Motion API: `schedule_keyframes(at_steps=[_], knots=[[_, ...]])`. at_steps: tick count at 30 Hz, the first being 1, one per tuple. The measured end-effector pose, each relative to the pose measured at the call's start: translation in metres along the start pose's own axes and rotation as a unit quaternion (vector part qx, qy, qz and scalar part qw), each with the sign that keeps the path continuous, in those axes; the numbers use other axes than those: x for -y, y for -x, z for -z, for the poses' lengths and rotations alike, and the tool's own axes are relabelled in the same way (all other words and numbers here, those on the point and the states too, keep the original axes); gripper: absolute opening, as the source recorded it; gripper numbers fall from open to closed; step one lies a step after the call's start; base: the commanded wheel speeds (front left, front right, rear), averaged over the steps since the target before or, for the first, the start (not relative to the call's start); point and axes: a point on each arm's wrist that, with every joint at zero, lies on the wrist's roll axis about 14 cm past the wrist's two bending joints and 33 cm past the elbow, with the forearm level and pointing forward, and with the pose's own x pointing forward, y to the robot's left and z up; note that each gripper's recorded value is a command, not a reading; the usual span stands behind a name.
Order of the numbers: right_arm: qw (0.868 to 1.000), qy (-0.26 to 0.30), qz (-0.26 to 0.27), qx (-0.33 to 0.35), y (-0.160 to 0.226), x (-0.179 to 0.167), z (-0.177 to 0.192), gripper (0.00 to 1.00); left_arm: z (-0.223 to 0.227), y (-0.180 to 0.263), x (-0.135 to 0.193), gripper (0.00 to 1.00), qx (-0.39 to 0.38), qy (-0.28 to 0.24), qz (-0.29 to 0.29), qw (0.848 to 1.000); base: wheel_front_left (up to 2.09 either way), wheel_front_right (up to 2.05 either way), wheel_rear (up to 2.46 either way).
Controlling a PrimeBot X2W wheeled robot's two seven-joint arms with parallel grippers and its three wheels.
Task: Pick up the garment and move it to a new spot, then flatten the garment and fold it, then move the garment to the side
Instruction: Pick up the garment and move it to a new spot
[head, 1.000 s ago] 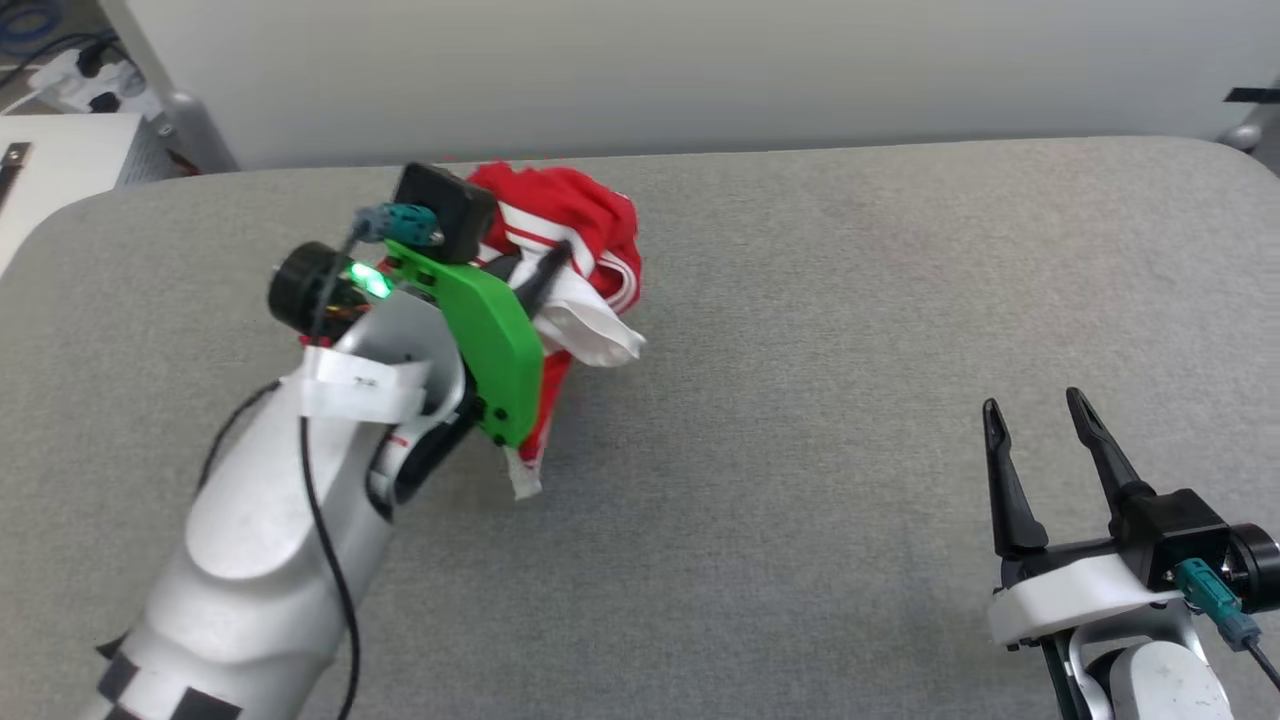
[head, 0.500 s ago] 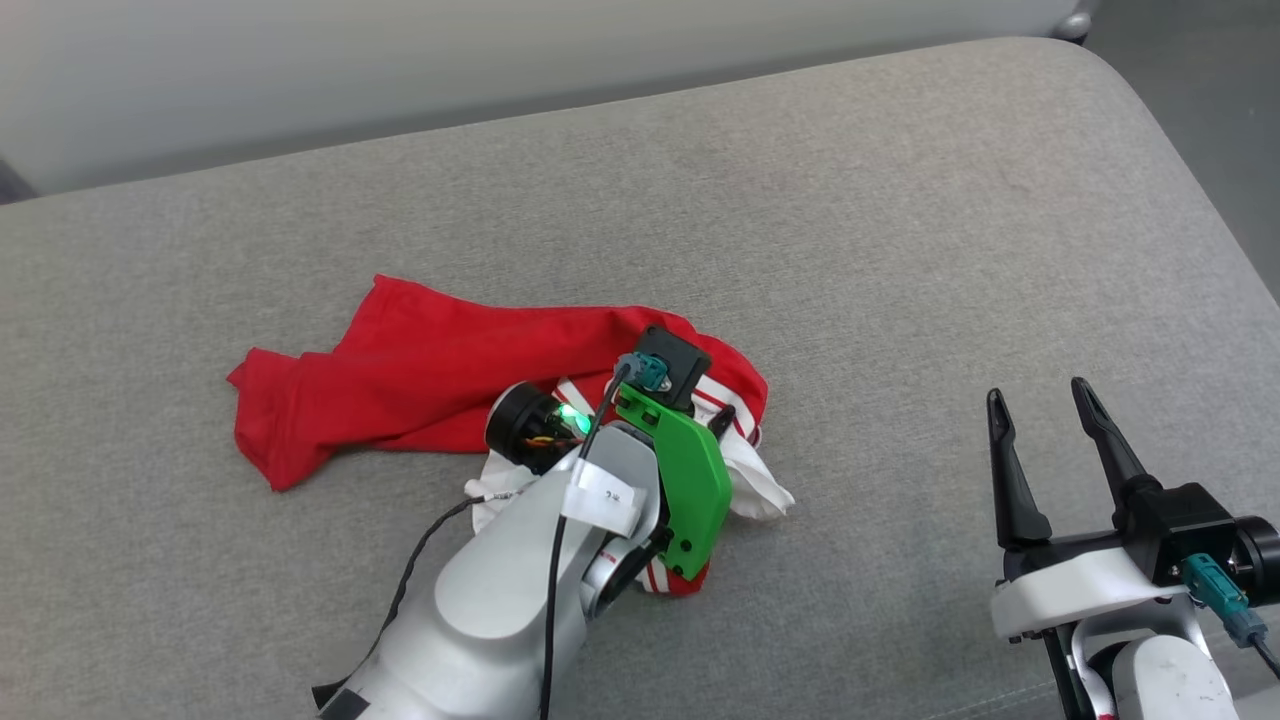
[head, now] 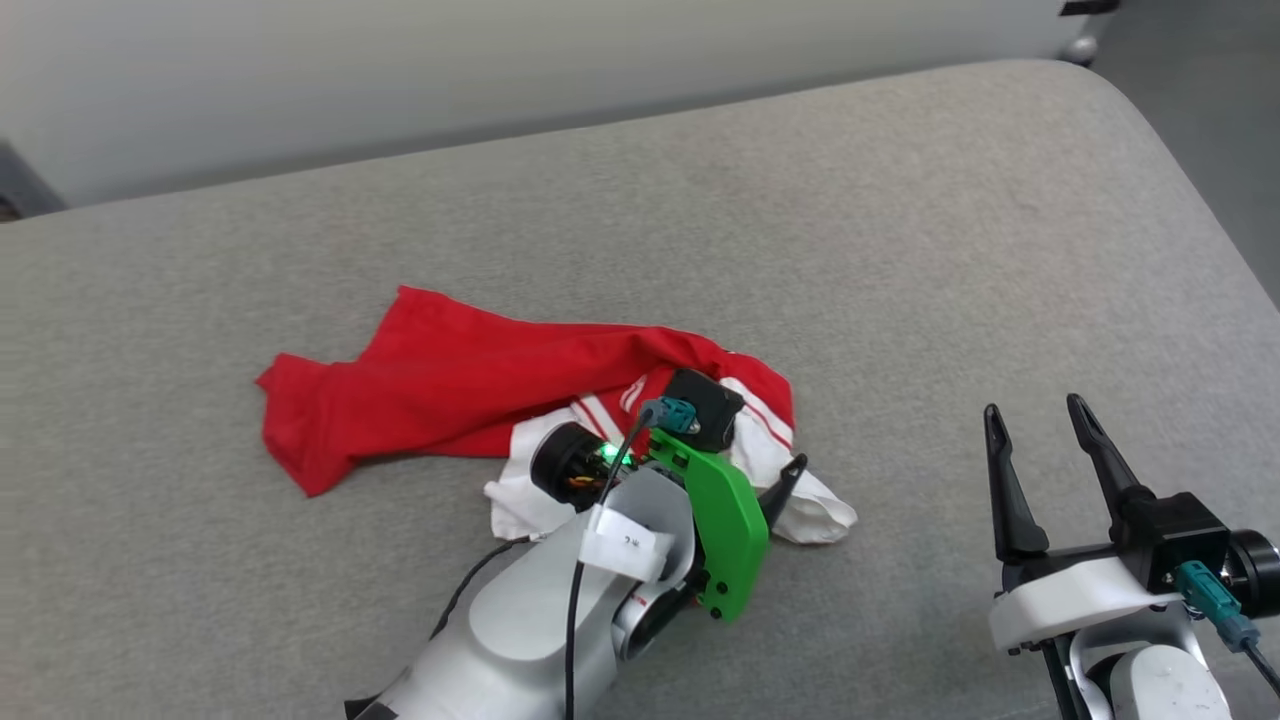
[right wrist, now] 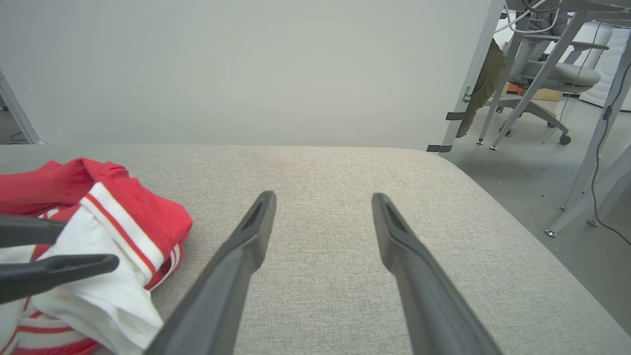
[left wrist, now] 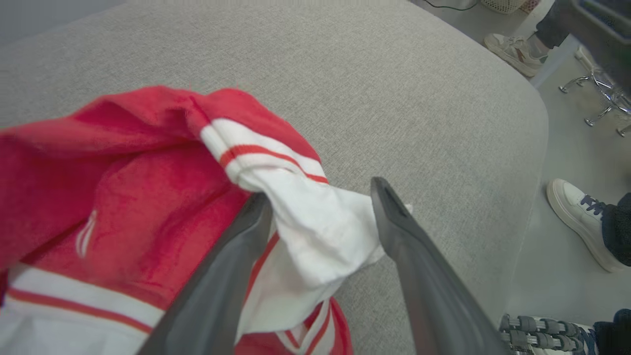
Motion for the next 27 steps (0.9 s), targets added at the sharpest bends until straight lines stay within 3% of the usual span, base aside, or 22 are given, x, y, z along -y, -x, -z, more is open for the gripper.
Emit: schedule_keyframes(at_steps=[7, 12, 15, 18, 23, 27], knots=[[0.999, -0.009, -0.038, 0.011, -0.004, -0.024, -0.005, 1.00, -0.024, 0.028, -0.008, 1.00, 0.047, -0.003, -0.039, 0.998, 0.00, 0.00, 0.00], [0.998, -0.012, -0.063, 0.023, -0.008, -0.039, -0.013, 1.00, -0.056, 0.062, -0.036, 1.00, 0.121, 0.001, -0.108, 0.987, 0.00, 0.00, 0.00], [0.996, -0.016, -0.078, 0.032, -0.009, -0.049, -0.018, 1.00, -0.075, 0.097, -0.065, 1.00, 0.185, 0.007, -0.165, 0.969, 0.00, 0.00, 0.00], [0.995, -0.022, -0.088, 0.037, -0.006, -0.056, -0.023, 1.00, -0.086, 0.143, -0.091, 1.00, 0.259, 0.002, -0.221, 0.940, 0.00, 0.00, 0.00], [0.994, -0.031, -0.097, 0.038, -0.002, -0.062, -0.024, 1.00, -0.063, 0.207, -0.120, 1.00, 0.288, 0.009, -0.302, 0.908, 0.00, 0.00, 0.00], [0.993, -0.035, -0.103, 0.039, -0.001, -0.065, -0.025, 1.00, -0.049, 0.239, -0.123, 1.00, 0.304, 0.017, -0.343, 0.889, 0.00, 0.00, 0.00]])
